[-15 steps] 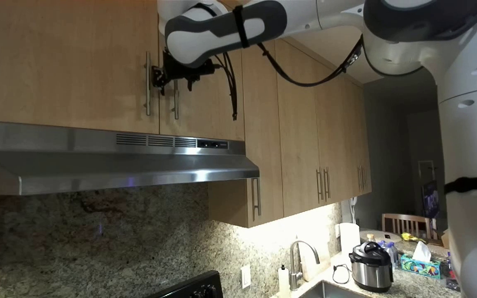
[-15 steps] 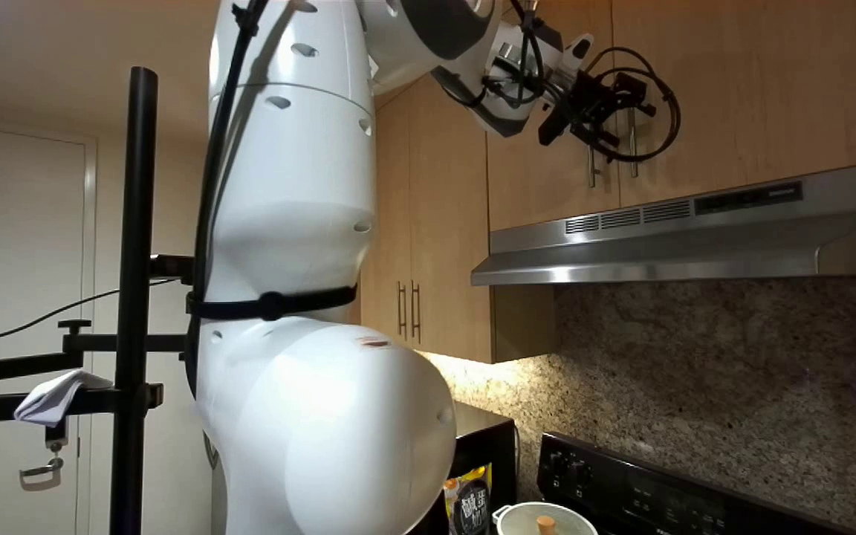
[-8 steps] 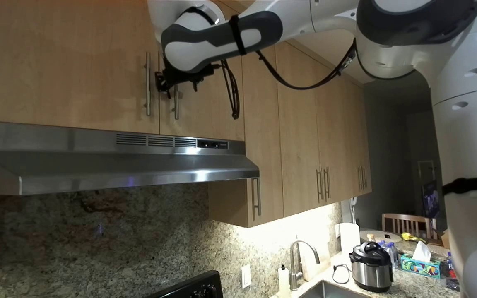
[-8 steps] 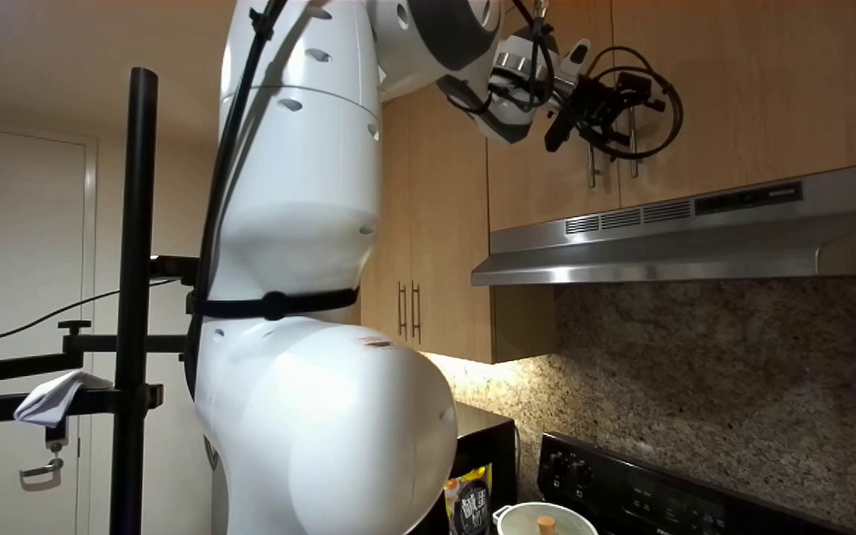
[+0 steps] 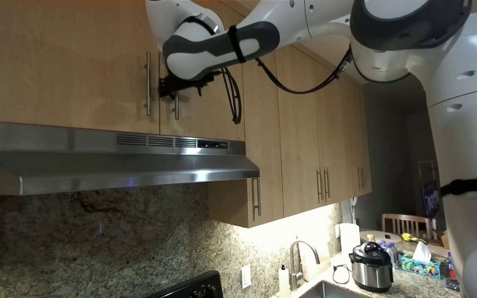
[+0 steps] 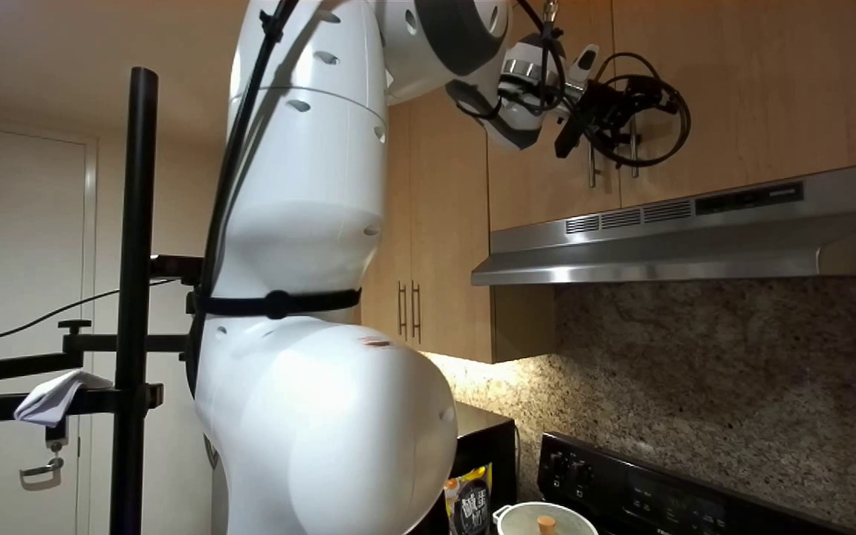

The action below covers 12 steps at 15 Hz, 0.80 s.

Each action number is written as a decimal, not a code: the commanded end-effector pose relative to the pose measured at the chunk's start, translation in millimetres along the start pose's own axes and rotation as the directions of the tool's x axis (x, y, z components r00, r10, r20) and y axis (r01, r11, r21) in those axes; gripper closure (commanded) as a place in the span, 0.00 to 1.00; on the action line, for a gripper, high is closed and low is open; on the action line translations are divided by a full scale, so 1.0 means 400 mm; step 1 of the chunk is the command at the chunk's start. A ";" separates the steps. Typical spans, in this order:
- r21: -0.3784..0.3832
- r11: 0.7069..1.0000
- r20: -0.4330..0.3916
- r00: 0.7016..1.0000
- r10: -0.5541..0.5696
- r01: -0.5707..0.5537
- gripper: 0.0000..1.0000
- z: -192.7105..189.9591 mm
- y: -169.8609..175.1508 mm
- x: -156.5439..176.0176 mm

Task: Open the right door of the cabinet

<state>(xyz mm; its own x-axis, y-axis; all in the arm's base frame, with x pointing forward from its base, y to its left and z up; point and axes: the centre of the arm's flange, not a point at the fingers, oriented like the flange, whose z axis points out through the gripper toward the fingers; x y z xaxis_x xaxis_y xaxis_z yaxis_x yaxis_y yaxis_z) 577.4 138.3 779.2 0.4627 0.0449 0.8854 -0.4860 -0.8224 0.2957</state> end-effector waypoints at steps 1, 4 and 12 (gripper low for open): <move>-0.073 0.997 -0.030 0.999 0.022 -0.024 0.00 0.047 0.009 -0.002; -0.094 0.992 -0.091 0.993 0.079 -0.088 0.00 0.044 0.006 0.001; -0.126 0.971 -0.107 0.976 0.188 -0.201 0.00 0.044 0.033 -0.006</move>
<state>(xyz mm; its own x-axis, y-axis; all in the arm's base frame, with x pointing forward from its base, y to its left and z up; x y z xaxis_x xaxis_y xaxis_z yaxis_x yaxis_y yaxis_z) 577.5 142.1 782.9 0.3078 -0.0101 0.9514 -0.5955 -0.7819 0.1843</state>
